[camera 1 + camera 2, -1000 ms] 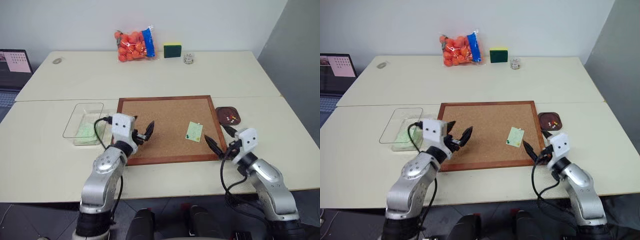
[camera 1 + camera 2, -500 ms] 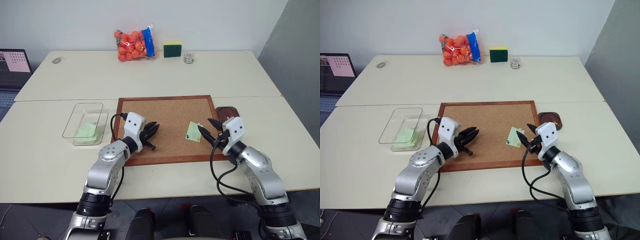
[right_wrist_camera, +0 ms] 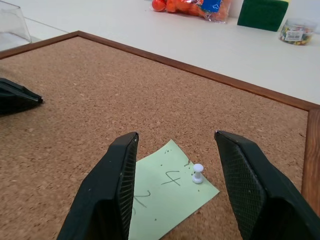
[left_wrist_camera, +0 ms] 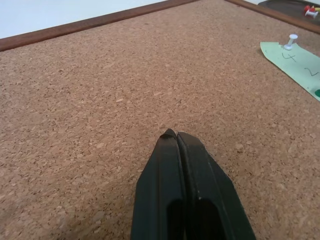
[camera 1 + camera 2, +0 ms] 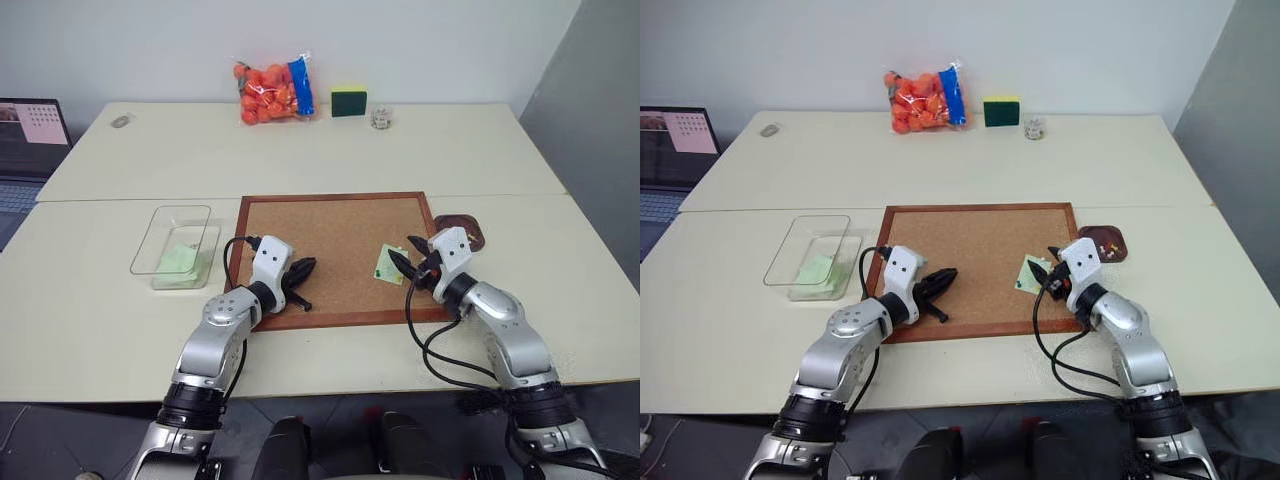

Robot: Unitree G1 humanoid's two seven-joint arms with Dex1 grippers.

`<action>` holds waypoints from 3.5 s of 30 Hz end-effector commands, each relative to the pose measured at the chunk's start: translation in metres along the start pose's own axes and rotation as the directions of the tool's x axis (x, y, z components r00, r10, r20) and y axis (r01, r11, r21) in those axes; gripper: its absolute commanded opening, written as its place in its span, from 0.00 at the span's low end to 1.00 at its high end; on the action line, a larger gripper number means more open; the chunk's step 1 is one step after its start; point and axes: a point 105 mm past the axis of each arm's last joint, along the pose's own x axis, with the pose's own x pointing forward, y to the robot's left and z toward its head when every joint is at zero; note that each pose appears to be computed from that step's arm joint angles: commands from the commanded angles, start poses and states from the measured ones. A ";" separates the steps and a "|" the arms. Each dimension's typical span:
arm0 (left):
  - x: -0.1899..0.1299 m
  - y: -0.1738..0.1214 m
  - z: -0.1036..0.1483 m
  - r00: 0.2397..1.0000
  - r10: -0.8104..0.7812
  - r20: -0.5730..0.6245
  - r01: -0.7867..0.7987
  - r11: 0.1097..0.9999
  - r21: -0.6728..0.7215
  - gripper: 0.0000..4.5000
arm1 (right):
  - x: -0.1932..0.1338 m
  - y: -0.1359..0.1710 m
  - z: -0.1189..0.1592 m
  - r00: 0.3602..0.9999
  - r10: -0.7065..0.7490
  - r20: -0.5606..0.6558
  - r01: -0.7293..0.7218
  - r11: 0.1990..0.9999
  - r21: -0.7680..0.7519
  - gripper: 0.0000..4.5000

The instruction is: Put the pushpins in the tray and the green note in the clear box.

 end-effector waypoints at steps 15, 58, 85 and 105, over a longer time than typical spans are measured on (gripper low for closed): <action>0.005 -0.004 -0.014 0.999 0.021 -0.043 -0.022 1.000 -0.017 0.01 | 0.012 -0.011 -0.015 0.996 -0.011 -0.085 0.014 0.999 0.045 0.57; 0.003 -0.004 -0.016 0.998 0.017 -0.057 -0.017 1.000 -0.004 0.00 | 0.007 -0.007 0.015 0.996 0.001 0.088 -0.003 1.000 0.021 0.00; 0.006 -0.010 -0.017 0.998 0.009 -0.055 -0.009 1.000 0.001 0.00 | 0.000 -0.011 0.017 0.996 0.001 0.088 0.006 0.997 -0.081 0.00; 0.005 -0.010 -0.018 0.998 0.012 -0.055 -0.012 1.000 -0.002 0.00 | -0.004 -0.041 0.020 0.984 -0.147 0.105 0.152 0.988 -0.036 0.00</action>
